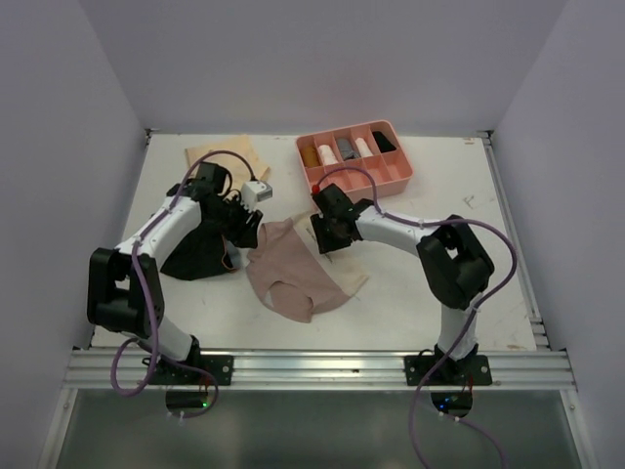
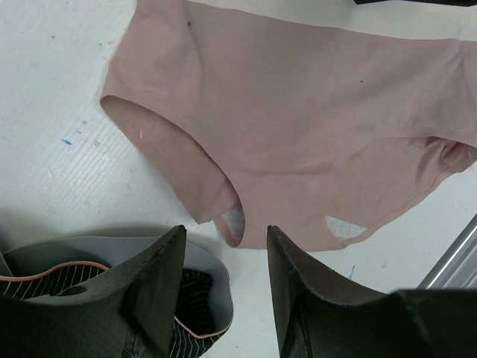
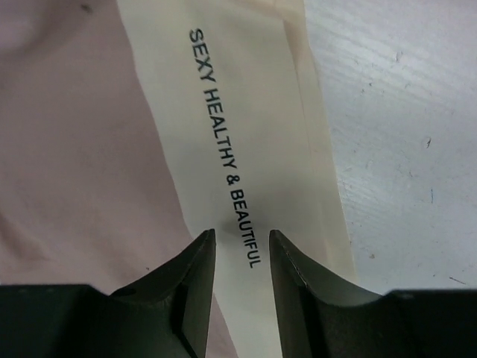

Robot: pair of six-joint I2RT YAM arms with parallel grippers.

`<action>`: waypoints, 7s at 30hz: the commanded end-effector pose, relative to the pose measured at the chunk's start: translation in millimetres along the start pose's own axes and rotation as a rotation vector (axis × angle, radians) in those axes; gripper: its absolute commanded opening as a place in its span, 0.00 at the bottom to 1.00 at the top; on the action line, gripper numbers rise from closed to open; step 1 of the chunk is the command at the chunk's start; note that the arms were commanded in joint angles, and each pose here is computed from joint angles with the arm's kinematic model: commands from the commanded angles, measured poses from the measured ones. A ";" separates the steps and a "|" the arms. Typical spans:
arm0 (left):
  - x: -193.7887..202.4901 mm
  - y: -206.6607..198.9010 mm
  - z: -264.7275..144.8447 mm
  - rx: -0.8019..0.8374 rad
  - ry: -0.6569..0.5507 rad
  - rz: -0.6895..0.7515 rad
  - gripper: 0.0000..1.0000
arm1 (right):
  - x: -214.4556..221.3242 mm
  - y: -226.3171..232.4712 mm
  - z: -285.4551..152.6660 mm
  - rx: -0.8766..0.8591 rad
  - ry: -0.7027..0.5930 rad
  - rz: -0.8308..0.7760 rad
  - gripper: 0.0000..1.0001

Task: Roll the underwear
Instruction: Flatten the underwear

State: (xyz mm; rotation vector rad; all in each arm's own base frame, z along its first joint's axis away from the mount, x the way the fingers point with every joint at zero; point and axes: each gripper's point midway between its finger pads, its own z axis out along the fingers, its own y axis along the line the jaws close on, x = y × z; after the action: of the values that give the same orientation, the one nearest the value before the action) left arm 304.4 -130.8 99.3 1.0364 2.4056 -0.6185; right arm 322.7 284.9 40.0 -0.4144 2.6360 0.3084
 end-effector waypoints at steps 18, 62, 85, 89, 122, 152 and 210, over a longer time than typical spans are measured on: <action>8.5 14.8 30.7 0.028 0.003 0.008 0.49 | 134.7 -81.7 -32.9 0.093 0.170 0.217 0.00; -57.5 -106.7 77.0 0.349 -0.184 0.098 0.00 | 69.3 -64.7 -6.0 0.034 0.079 0.127 0.09; -19.4 -58.2 96.7 0.292 -0.070 0.327 0.58 | 61.5 -62.1 -38.8 -0.006 0.031 0.115 0.10; -23.3 -52.6 111.0 0.291 -0.080 0.298 0.59 | 63.7 -64.8 -37.1 0.003 0.040 0.115 0.11; -46.3 -215.4 122.8 0.095 -0.052 0.672 0.49 | 59.4 -125.1 -121.0 -0.007 -0.114 0.296 0.09; -56.4 -163.4 120.2 0.348 -0.105 0.644 0.57 | 33.7 -106.0 -58.8 -0.174 -0.052 0.265 0.15; -54.7 -37.2 68.5 -0.001 -0.201 0.259 0.56 | 93.1 -12.2 -72.7 -0.240 0.045 0.185 0.26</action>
State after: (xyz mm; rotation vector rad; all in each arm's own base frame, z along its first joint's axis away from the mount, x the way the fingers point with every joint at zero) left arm 329.7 -209.4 84.3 1.1169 2.0928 -0.5260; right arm 236.0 219.7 79.6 -0.2710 2.6250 0.6678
